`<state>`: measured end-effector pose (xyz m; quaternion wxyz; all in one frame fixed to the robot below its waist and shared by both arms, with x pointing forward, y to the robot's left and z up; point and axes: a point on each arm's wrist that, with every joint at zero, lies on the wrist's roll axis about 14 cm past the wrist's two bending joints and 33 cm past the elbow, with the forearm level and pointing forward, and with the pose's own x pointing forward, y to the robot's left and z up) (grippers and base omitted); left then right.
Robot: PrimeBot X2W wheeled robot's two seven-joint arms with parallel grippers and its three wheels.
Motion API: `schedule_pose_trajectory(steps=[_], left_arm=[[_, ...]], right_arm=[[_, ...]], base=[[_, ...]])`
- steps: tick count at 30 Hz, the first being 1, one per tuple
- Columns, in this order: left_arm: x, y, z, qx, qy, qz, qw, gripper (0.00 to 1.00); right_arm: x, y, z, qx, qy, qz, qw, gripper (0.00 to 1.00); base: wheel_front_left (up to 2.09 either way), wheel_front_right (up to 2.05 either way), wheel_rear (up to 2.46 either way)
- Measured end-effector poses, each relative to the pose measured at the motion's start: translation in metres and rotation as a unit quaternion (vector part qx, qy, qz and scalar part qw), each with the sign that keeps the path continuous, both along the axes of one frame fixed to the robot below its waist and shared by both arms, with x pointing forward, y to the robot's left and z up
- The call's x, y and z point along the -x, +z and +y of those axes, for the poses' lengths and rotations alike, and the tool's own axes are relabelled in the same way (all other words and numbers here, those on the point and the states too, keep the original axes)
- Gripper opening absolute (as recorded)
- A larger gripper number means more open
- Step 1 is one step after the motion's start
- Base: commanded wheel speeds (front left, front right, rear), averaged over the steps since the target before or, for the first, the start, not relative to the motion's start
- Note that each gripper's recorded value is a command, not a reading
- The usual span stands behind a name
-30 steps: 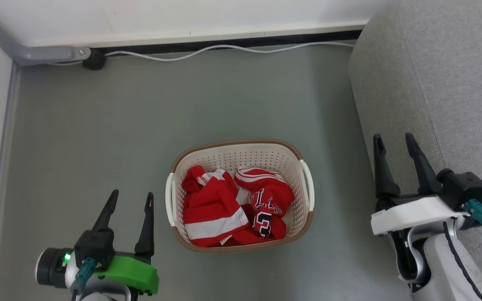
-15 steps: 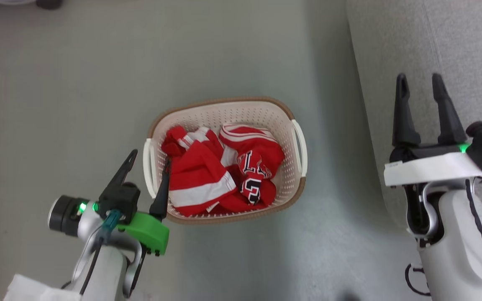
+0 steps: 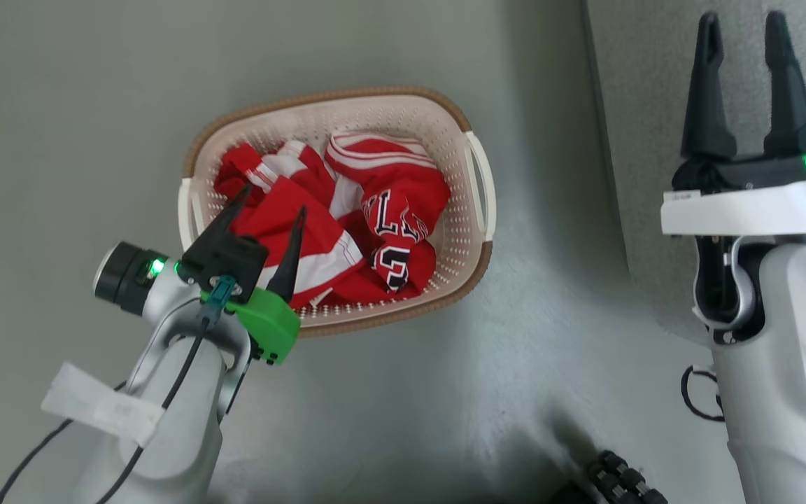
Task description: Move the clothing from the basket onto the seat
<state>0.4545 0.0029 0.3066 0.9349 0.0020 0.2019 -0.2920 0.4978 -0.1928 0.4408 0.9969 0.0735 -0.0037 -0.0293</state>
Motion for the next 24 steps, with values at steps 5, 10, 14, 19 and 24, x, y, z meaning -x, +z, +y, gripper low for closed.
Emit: schedule_pose_trajectory(steps=[5, 10, 14, 19, 24], left_arm=[[-0.007, -0.026, -0.013, -0.008, -0.028, 0.018, 0.999, 1.00], [-0.015, -0.060, -0.024, -0.027, -0.056, 0.037, 0.997, 1.00], [-0.009, -0.088, -0.026, -0.039, -0.070, 0.067, 0.995, 1.00], [-0.002, -0.114, -0.024, -0.055, -0.079, 0.099, 0.990, 1.00], [0.001, -0.128, -0.020, -0.070, -0.083, 0.119, 0.987, 1.00]], right_arm=[[-0.015, -0.012, -0.004, 0.005, -0.002, 0.001, 1.000, 1.00], [-0.031, -0.033, -0.005, 0.009, 0.002, 0.009, 1.000, 1.00], [-0.036, -0.051, -0.007, 0.012, 0.002, 0.023, 1.000, 1.00], [-0.037, -0.070, -0.009, 0.014, 0.001, 0.042, 0.999, 1.00], [-0.037, -0.077, -0.009, 0.013, 0.005, 0.049, 0.999, 1.00]], base=[[0.00, 0.00, 0.00], [0.00, 0.00, 0.00], [0.00, 0.00, 0.00], [0.00, 0.00, 0.00], [0.00, 0.00, 0.00]])
